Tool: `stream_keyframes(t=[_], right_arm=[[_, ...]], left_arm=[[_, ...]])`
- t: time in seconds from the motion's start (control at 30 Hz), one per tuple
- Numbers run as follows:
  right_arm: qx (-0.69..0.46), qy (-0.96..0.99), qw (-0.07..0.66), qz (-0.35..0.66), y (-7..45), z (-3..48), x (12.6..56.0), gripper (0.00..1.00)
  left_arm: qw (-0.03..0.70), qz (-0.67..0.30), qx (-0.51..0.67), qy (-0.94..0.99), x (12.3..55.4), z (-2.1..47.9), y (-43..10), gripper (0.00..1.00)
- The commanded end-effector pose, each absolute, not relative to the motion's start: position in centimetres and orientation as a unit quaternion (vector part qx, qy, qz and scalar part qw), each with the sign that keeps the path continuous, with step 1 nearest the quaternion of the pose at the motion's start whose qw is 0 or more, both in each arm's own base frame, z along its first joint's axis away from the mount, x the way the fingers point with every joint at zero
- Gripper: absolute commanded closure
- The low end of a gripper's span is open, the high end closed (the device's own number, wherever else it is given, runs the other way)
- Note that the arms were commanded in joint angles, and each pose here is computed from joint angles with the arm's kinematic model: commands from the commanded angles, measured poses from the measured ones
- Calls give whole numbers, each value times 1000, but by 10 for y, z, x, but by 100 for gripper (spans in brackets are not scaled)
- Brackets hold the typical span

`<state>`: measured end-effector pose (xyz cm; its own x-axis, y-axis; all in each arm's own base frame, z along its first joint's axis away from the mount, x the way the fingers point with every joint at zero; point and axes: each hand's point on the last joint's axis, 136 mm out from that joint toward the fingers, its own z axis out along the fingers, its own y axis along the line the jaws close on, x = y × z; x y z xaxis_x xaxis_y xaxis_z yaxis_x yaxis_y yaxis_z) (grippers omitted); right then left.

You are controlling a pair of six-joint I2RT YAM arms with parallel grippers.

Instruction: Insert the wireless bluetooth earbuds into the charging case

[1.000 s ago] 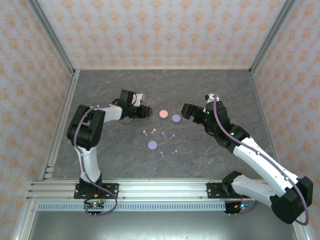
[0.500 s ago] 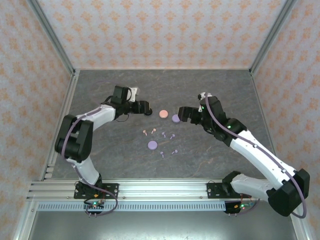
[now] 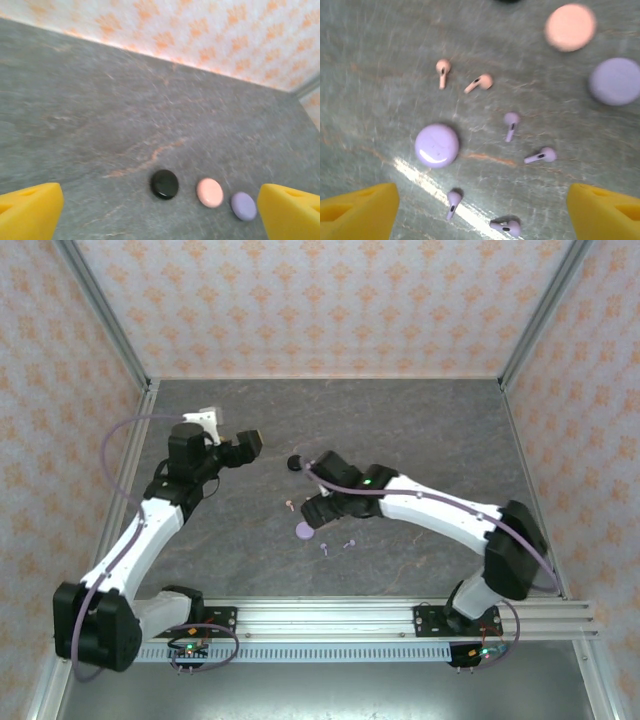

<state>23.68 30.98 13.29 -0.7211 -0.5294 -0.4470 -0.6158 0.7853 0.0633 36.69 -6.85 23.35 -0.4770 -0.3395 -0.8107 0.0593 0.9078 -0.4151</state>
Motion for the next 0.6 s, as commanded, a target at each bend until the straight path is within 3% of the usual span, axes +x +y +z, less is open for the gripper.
stream_keyframes(t=[0.0,0.27,0.57], right_arm=[[-397,903,162,37,306,117,227,15],[-509,855,97,34,329,85,219,17],[-576,815,59,5,337,63,224,19]], left_arm=[[520,-146,-133,831,350,237,-37,0],[547,-82,-160,818,315,251,-7,0],[553,-74,-166,813,309,256,-2,0]])
